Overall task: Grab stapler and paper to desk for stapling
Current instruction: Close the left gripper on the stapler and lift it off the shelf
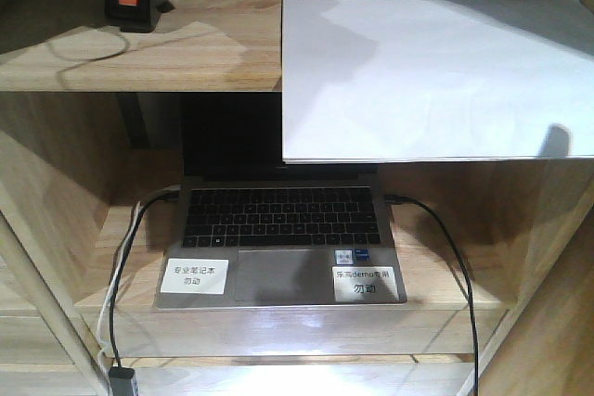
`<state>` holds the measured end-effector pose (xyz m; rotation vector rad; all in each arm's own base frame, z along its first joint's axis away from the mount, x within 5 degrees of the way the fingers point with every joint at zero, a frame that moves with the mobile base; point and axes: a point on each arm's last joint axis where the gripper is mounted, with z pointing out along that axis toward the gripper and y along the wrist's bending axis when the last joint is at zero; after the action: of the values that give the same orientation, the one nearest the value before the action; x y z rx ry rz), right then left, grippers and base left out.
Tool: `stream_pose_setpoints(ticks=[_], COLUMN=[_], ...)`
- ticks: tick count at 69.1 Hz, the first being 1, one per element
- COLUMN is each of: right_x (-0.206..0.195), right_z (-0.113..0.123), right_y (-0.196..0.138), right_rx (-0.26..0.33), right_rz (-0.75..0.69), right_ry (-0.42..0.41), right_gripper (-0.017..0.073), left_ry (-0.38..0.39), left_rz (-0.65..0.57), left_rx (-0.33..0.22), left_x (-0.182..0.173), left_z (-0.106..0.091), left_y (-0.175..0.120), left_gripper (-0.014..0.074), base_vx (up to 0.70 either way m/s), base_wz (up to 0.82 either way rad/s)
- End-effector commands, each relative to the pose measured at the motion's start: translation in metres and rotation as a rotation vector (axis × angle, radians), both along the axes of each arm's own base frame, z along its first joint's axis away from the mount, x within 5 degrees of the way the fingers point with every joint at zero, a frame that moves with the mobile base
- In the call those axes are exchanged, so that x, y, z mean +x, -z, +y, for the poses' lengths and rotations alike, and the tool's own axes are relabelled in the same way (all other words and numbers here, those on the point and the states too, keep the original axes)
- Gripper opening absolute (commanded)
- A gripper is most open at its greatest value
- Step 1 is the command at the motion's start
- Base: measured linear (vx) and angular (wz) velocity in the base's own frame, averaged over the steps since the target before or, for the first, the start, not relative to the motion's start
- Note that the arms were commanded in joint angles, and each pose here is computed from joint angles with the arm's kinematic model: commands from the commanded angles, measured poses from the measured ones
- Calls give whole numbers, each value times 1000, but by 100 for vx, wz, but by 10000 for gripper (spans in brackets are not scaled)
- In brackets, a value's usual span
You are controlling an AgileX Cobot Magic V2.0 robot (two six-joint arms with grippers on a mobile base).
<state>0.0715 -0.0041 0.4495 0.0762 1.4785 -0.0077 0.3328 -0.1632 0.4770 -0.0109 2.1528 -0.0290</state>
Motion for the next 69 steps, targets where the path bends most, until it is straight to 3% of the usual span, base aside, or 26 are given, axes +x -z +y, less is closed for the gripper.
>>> stream_pose_setpoints(ticks=[1, 27, 53, 69], right_x=[0, 0, 0, 0], right_z=[-1, -1, -1, -1], right_y=[-14, -14, -14, -14], right_rx=[-16, -16, -16, -16], right_rz=[-88, -88, -88, -88], right_ry=[9, 9, 9, 9], right_gripper=[290, 290, 290, 290], left_ry=[39, 102, 261, 399], left_rz=[-125, -217, -352, -451], left_rx=[-25, -37, -82, -150], left_x=[-13, -33, -88, -128], left_z=[7, 15, 24, 36], left_y=[-29, -53, -86, -68], left_gripper=[-8, -8, -8, -8], base_vx=[0, 0, 0, 0], base_wz=[0, 0, 0, 0])
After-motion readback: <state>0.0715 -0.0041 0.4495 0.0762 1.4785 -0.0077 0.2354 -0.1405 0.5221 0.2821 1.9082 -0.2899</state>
